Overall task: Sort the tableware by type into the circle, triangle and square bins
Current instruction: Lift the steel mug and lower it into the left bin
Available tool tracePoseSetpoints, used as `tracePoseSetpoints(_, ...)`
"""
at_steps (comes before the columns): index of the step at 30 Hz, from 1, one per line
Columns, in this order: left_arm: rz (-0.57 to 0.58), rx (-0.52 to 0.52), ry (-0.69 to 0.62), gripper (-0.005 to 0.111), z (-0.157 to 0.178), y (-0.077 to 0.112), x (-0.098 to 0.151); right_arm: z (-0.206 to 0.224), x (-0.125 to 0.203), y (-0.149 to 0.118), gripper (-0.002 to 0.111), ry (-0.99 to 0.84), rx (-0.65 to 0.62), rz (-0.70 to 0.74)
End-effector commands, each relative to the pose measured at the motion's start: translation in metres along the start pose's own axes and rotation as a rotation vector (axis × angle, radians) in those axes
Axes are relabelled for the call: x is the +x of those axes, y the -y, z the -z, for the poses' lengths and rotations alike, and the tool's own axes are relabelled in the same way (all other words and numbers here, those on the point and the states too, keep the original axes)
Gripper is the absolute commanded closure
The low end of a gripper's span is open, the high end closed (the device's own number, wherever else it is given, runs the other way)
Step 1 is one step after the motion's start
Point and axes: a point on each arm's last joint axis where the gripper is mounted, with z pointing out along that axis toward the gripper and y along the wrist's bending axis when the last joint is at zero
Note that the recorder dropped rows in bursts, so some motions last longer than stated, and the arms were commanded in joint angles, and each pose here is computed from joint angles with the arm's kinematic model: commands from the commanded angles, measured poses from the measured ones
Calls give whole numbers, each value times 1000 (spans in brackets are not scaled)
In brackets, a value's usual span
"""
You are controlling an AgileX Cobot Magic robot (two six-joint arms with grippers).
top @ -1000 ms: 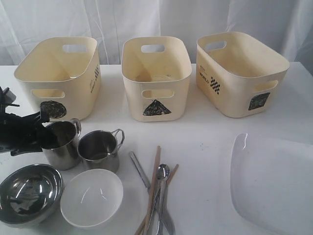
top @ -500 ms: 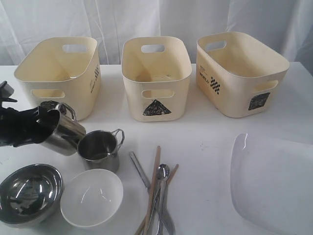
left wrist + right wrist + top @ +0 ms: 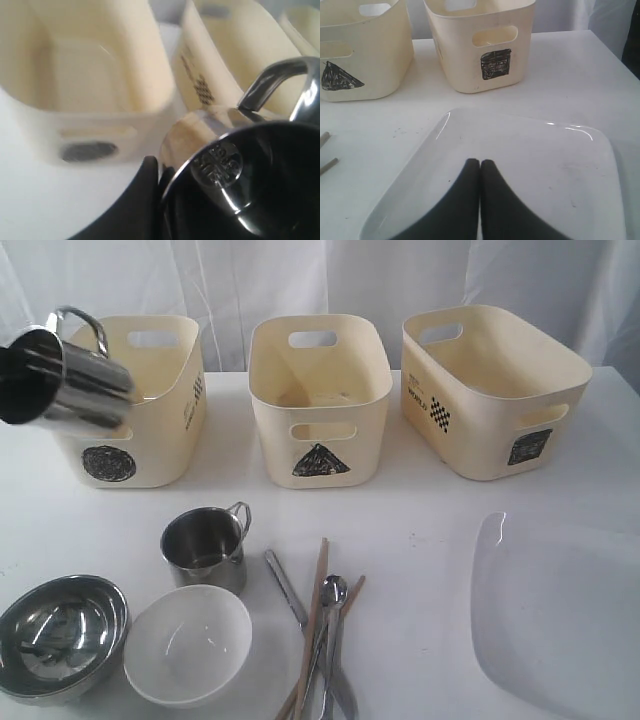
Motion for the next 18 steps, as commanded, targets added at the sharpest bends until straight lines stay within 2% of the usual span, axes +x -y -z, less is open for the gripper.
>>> tracePoseSetpoints(1, 108, -363, 297, 107, 17, -30, -25, 0, -1, 0, 108, 17, -2, 4)
tracePoseSetpoints(3, 283, -466, 404, 107, 19, -43, -30, 0, -1, 0, 108, 17, -2, 4)
tracePoseSetpoints(5, 435, -458, 470, 107, 15, -48, -35, 0, -1, 0, 108, 17, -2, 4)
tracePoseSetpoints(6, 473, -432, 490, 107, 12, -47, -39, 0, -1, 0, 108, 17, -2, 4)
tracePoseSetpoints(9, 359, -368, 535, 107, 1, -41, -60, 0, -1, 0, 108, 17, -2, 4)
tracePoseSetpoints(11, 215, -310, 624, 107, -7, -36, -78, 0, -1, 0, 108, 17, -2, 4)
tracePoseSetpoints(14, 20, -159, 720, 107, -36, -26, -101, 0, -1, 0, 108, 17, -2, 4)
tracePoseSetpoints(16, -48, -160, 622, 107, -66, -26, -104, 0, -1, 0, 108, 17, -2, 4)
tracePoseSetpoints(18, -12, -218, 447, 107, -100, -34, -95, 0, -1, 0, 108, 17, -2, 4)
